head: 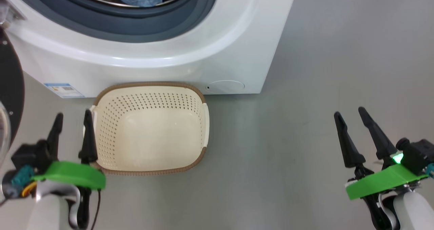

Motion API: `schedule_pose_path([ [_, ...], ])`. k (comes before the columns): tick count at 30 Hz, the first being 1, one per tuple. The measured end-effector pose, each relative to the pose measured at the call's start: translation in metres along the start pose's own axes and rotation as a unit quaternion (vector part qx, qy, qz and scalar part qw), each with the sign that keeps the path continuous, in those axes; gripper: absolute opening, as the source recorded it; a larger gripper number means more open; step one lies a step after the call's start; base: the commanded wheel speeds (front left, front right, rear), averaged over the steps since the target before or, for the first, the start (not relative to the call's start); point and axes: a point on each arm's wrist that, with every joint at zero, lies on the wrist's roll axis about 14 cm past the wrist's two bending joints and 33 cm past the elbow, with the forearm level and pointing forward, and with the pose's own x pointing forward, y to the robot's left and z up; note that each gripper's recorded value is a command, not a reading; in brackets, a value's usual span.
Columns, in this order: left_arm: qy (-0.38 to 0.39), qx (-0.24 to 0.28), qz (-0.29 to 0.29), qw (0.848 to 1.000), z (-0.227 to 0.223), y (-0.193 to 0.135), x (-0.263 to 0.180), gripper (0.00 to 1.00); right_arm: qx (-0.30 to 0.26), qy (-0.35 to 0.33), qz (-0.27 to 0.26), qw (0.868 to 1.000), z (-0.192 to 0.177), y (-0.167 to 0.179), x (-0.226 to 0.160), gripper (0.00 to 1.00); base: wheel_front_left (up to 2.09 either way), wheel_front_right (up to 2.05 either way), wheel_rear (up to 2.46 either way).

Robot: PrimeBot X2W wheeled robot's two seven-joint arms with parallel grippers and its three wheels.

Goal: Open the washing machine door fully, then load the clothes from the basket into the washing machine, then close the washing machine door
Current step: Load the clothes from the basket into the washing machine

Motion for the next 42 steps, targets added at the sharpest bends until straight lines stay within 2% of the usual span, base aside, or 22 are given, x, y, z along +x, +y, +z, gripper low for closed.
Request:
schedule_pose_path([
  [24,-0.012,0.004,0.028,1.0,0.01,0.017,-0.099,1.0,-0.002,0.003,-0.023,1.0,0.009,-0.003,-0.063,1.0,0.0,0.0,0.0],
  [42,-0.023,0.006,0.026,0.999,0.017,0.016,-0.108,1.0,0.002,-0.005,-0.031,1.0,0.013,-0.004,-0.07,1.0,0.0,0.0,0.0],
])
